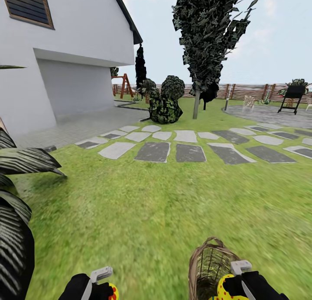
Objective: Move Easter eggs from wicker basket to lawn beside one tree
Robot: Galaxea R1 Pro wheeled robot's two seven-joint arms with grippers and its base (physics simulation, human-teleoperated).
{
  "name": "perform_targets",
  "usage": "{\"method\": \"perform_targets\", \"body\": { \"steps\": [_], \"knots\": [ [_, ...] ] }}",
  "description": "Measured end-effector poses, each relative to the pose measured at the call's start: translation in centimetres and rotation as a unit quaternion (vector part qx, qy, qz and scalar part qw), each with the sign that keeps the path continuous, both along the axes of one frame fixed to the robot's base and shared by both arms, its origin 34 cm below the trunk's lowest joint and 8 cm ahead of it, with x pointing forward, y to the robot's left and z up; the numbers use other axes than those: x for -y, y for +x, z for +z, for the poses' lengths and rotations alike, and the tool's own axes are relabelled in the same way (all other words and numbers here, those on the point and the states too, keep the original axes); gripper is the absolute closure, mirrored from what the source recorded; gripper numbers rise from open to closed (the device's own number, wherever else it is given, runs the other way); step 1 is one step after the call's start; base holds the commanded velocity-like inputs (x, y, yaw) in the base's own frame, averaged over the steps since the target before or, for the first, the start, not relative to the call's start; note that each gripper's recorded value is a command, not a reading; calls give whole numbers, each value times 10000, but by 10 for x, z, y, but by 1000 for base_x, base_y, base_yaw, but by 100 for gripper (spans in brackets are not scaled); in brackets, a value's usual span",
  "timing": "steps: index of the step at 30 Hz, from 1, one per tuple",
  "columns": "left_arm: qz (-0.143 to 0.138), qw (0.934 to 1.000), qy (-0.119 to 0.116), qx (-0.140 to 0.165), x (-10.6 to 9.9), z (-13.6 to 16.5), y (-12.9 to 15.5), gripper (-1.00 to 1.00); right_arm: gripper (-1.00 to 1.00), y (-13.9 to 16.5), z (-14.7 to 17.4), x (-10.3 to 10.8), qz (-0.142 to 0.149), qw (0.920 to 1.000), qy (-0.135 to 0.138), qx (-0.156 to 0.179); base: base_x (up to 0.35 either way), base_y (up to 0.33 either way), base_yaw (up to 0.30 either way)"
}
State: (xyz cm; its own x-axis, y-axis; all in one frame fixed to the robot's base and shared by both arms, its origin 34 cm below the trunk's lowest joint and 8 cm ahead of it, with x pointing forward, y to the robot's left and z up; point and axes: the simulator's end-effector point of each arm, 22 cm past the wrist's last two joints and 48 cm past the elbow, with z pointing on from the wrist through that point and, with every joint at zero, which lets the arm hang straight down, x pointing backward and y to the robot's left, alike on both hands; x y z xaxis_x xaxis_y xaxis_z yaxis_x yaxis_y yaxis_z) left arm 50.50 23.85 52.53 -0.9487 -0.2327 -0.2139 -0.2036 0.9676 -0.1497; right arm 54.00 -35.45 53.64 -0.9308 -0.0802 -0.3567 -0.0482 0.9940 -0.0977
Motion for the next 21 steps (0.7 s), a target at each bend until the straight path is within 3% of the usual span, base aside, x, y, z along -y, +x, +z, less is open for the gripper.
{"method": "perform_targets", "body": {
  "steps": [12, 21],
  "knots": [
    [-17, 10000, -19, -69, 3, 18, -4, 100, 100, 1, 21, 1, -5, 10000, -5, 3, 0, 0, 0],
    [53, 9995, 273, 170, -37, 21, 7, 100, 100, -1, 27, 41, -118, 9996, -252, 5, 0, 0, 0]
  ]
}}
